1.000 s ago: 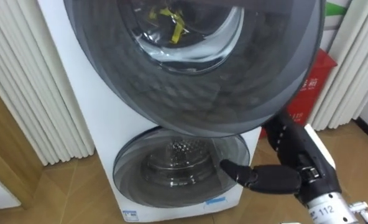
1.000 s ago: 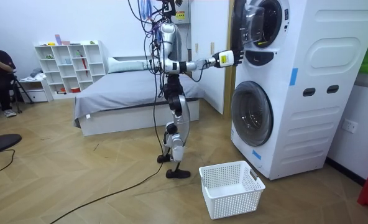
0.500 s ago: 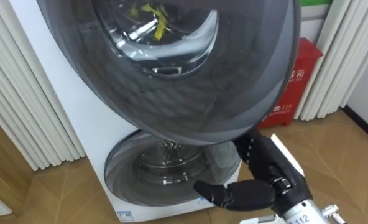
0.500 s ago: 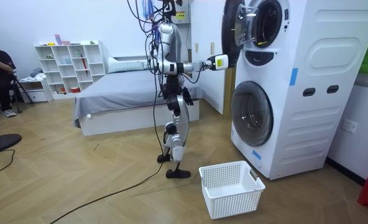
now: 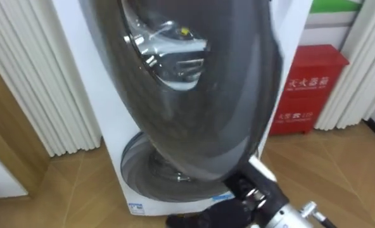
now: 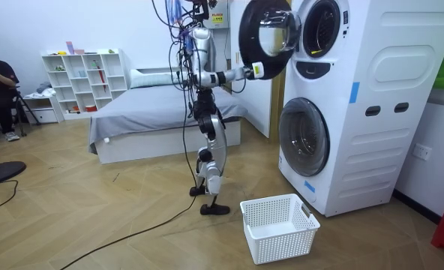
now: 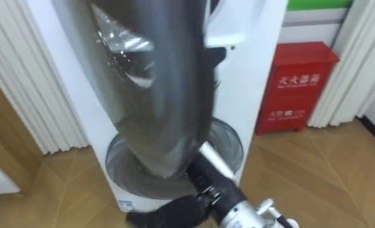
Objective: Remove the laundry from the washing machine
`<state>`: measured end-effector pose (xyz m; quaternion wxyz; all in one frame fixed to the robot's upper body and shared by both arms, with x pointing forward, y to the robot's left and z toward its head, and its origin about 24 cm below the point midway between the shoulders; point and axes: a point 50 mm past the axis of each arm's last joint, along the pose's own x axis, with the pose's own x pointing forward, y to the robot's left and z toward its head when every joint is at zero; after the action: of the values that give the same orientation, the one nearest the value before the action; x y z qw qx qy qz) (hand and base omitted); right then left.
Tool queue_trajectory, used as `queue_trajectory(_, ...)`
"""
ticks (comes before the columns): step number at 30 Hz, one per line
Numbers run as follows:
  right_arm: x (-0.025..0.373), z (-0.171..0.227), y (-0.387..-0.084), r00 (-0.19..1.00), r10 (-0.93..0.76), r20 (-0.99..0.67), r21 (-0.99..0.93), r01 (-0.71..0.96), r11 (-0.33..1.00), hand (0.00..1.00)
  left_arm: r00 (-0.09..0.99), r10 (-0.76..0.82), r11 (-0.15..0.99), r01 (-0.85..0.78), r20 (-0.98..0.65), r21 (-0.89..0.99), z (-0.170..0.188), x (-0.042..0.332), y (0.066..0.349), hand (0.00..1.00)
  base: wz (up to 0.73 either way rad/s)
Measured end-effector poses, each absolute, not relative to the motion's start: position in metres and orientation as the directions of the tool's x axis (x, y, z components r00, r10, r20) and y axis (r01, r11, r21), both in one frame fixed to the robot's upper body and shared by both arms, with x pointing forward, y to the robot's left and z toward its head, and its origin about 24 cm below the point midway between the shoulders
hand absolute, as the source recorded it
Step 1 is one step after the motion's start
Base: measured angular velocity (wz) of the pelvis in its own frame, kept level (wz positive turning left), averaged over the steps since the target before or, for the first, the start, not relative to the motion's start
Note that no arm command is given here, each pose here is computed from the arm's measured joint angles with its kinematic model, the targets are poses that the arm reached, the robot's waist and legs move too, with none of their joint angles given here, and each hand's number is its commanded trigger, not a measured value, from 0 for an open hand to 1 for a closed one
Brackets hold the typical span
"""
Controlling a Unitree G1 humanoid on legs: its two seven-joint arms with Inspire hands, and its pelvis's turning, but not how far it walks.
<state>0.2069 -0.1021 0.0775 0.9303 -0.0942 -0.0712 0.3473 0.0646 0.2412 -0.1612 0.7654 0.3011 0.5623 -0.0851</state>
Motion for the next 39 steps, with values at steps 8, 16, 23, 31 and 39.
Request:
queue_trajectory(8, 0.212, 0.090, -0.071, 0.624, 0.778, 0.075, -0.297, -0.730, 0.615, 0.00, 0.380, 0.226, 0.792, 0.465, -0.897, 0.397, -0.159, 0.069, 0.245, 0.00, 0.21)
queue_trajectory(16, 0.219, 0.110, -0.059, 0.566, 0.810, 0.155, -0.337, -0.740, 0.582, 0.00, 0.375, 0.249, 0.787, 0.459, -0.893, 0.412, -0.157, 0.068, 0.253, 0.00, 0.27)
queue_trajectory(23, 0.214, 0.117, -0.042, 0.490, 0.848, 0.201, -0.351, -0.772, 0.529, 0.00, 0.373, 0.248, 0.789, 0.457, -0.894, 0.410, -0.158, 0.068, 0.252, 0.00, 0.15)
queue_trajectory(31, 0.211, 0.115, -0.040, 0.474, 0.859, 0.194, -0.344, -0.787, 0.512, 0.00, 0.366, 0.252, 0.791, 0.455, -0.896, 0.409, -0.158, 0.064, 0.254, 0.00, 0.15)
queue_trajectory(39, 0.206, 0.097, -0.049, 0.527, 0.843, 0.109, -0.365, -0.768, 0.527, 0.00, 0.339, 0.259, 0.798, 0.453, -0.904, 0.398, -0.159, 0.060, 0.252, 0.00, 0.04)
